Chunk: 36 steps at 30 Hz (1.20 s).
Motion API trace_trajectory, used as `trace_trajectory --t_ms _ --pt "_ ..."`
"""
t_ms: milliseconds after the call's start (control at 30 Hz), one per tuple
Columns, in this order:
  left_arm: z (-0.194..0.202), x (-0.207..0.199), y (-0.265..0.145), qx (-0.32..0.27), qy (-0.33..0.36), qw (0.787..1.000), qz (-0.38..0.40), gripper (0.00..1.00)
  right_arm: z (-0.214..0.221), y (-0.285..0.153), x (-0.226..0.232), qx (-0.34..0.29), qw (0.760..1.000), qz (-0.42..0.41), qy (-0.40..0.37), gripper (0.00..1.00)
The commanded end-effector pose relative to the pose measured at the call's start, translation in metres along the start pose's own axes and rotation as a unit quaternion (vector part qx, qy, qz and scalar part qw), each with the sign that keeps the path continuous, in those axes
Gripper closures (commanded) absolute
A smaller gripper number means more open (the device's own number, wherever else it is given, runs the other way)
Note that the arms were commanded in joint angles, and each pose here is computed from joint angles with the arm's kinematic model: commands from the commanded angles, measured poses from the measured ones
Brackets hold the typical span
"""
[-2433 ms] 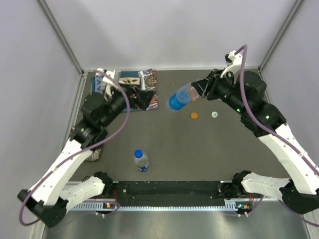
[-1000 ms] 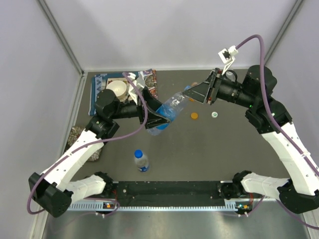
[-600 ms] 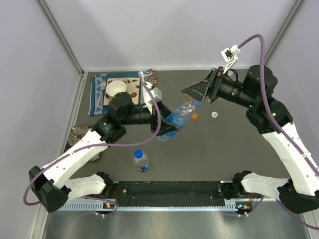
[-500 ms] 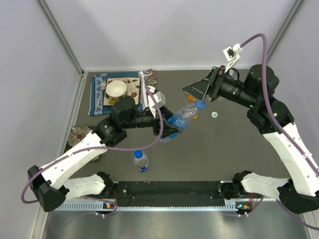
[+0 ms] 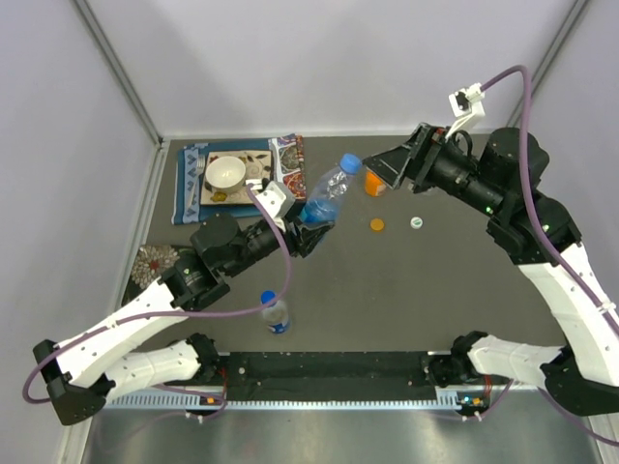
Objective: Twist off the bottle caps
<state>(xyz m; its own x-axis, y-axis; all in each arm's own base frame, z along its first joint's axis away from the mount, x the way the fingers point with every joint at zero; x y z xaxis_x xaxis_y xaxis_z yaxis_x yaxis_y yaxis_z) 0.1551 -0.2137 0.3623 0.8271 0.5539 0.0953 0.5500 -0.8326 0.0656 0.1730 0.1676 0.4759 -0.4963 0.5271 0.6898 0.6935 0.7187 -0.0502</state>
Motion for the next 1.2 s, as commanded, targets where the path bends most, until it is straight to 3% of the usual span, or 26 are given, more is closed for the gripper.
trace_trajectory --t_ms 0,367,500,800,900,933,1000,1100,1167 --pt "-0.011 0.013 -0.002 -0.032 0.011 0.996 -0.084 0.77 -0.011 -0.001 0.02 -0.026 1.0 -0.015 -0.008 0.23" --pt "-0.007 0.012 -0.003 -0.025 0.012 0.996 -0.088 0.78 -0.004 0.044 0.027 -0.004 1.0 -0.01 -0.017 0.24" --pt "-0.007 0.012 -0.005 -0.026 0.013 0.996 -0.089 0.78 0.0 0.054 0.024 0.004 1.0 -0.006 -0.017 0.29" --pt "-0.006 0.012 -0.007 -0.025 0.016 0.995 -0.09 0.77 0.006 0.058 0.019 0.011 1.0 -0.002 -0.021 0.58" --pt "-0.005 0.011 -0.006 -0.025 0.015 0.996 -0.085 0.76 0.008 0.058 0.016 0.013 1.0 0.001 -0.024 0.77" --pt "-0.006 0.011 -0.006 -0.027 0.014 0.996 -0.083 0.76 0.009 0.057 0.016 0.014 1.0 0.0 -0.025 0.89" --pt "-0.007 0.009 -0.007 -0.033 0.012 0.997 -0.072 0.75 0.011 0.056 0.014 0.019 0.999 -0.002 -0.034 1.0" --pt "-0.011 0.001 -0.007 -0.04 0.003 0.999 -0.032 0.75 0.015 0.054 0.016 0.041 0.997 -0.031 -0.064 1.0" --pt "-0.016 -0.01 -0.008 -0.042 0.003 0.998 0.037 0.75 0.017 0.048 0.023 0.067 0.991 -0.075 -0.087 1.0"
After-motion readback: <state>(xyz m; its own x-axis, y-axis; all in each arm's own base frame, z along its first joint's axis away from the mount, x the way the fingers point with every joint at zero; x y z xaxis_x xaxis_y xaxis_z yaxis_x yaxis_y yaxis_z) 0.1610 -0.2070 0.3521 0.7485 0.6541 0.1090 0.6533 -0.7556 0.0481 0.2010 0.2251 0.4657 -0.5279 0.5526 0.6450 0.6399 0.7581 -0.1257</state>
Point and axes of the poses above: each gripper's point midway between its finger pads, its own y axis out along the fingers, its own x axis along the line the jaws close on, z = x × y, the point moved 9 cm from there along -y, back along the fingers, and after that the axes turned 8 degrees about y, right-handed, at the moved point
